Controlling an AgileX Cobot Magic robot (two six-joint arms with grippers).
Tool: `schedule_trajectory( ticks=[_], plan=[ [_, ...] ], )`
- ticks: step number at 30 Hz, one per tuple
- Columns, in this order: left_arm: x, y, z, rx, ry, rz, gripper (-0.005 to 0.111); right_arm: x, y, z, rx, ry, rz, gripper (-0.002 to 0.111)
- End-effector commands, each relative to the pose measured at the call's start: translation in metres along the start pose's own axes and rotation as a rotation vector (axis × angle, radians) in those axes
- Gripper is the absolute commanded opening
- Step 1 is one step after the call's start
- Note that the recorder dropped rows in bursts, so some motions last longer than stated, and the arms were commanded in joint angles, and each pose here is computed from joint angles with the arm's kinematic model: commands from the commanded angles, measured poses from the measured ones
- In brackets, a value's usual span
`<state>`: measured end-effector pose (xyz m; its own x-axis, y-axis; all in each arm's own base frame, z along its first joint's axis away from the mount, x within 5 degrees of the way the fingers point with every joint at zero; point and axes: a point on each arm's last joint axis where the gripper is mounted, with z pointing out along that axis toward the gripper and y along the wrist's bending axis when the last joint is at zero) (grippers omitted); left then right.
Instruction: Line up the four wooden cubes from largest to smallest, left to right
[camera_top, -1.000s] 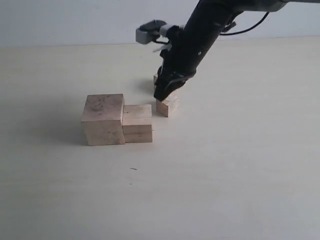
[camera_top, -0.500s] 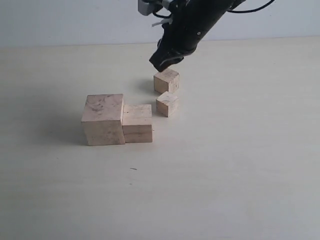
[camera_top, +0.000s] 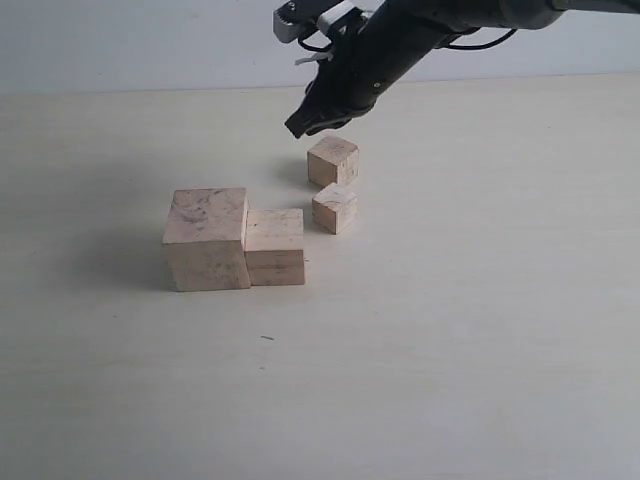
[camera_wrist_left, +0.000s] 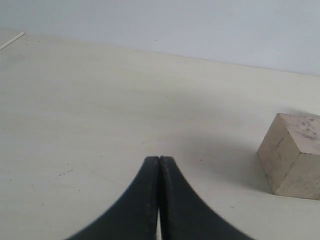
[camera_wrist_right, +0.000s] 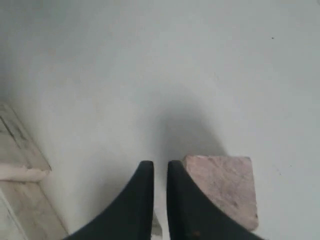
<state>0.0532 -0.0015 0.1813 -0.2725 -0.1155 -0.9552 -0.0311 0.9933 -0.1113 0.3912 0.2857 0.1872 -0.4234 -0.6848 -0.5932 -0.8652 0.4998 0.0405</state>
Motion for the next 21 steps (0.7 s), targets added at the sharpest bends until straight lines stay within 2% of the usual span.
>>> schedule_trajectory(
  ticks=[1, 6, 8, 12, 15, 17, 21],
  plan=[
    [0.0, 0.0, 0.0, 0.007, -0.005, -0.003, 0.0, 0.004, -0.001, 0.023, -0.066, 0.006, 0.036, 0.01],
    [0.0, 0.0, 0.0, 0.007, -0.005, -0.003, 0.0, 0.016, 0.002, 0.045, -0.138, 0.042, 0.066, 0.006],
    [0.0, 0.0, 0.0, 0.007, -0.005, -0.003, 0.0, 0.02, 0.007, 0.054, -0.206, 0.037, 0.064, 0.004],
    [0.0, 0.0, 0.0, 0.007, -0.005, -0.003, 0.0, 0.026, 0.003, 0.064, -0.188, 0.04, 0.065, 0.004],
    [0.0, 0.0, 0.0, 0.007, -0.005, -0.003, 0.0, 0.038, 0.002, 0.063, -0.174, 0.175, 0.081, 0.004],
    [0.0, 0.0, 0.0, 0.007, -0.005, -0.003, 0.0, 0.047, -0.002, 0.06, -0.128, 0.281, 0.101, 0.004],
    [0.0, 0.0, 0.0, 0.007, -0.005, -0.003, 0.0, 0.045, -0.017, 0.038, 0.094, 0.356, 0.207, 0.004]
  ],
)
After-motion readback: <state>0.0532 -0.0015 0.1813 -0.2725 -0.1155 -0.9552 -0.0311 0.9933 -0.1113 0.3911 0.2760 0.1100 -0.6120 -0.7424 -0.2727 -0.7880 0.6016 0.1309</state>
